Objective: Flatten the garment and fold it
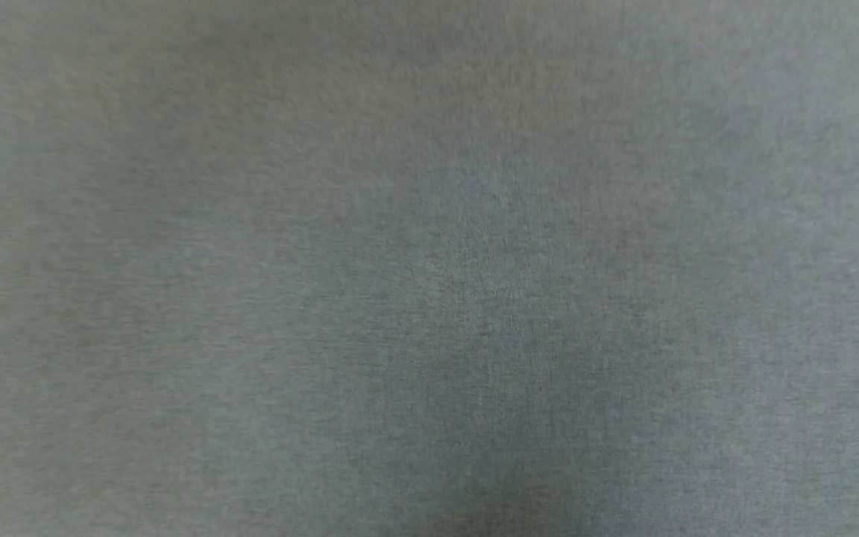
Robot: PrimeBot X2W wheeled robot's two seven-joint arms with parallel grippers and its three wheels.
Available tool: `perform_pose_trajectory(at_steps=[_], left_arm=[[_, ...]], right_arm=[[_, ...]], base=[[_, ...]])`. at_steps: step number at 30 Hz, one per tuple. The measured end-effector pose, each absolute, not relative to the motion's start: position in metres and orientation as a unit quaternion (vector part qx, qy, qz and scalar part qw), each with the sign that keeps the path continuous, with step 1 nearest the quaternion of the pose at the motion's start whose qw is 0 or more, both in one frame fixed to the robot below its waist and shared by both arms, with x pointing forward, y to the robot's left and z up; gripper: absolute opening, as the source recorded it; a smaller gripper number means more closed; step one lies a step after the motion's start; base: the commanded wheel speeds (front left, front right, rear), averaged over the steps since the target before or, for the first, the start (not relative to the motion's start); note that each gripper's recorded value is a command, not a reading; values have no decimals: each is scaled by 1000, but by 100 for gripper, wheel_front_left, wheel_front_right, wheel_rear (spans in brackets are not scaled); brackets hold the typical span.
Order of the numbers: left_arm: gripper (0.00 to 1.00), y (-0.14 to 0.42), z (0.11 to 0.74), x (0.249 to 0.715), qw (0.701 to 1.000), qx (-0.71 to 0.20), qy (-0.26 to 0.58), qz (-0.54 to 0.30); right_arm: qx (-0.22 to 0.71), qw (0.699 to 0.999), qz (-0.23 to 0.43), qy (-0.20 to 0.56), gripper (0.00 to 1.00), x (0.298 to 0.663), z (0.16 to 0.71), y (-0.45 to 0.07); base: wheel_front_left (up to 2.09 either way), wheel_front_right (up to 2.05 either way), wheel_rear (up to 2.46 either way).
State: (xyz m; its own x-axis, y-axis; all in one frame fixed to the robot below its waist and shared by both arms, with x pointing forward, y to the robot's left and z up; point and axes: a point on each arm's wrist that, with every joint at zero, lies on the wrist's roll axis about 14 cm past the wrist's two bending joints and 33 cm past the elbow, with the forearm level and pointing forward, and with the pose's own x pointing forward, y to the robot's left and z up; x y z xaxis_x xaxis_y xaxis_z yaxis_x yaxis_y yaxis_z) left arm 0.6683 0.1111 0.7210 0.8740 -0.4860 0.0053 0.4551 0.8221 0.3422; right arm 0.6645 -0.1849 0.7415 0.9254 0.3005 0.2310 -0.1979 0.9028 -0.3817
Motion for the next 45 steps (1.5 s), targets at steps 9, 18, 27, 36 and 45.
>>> perform_pose_trajectory(at_steps=[9,18,27,36,45], left_arm=[[0,101,663,722,959,133,-52,-246],[0,97,571,705,958,109,20,-265],[0,88,458,600,939,67,158,-297],[0,78,420,482,913,35,246,-323],[0,69,435,405,903,32,256,-344]], right_arm=[[-160,974,117,-109,0,712,669,-192],[-128,982,131,-36,0,704,594,-189],[-102,975,165,105,0,624,487,-185],[-85,945,179,260,0,509,418,-209],[-73,918,177,347,0,431,408,-228]], base=[[0,0,0],[0,0,0],[0,0,0],[0,0,0],[0,0,0]])
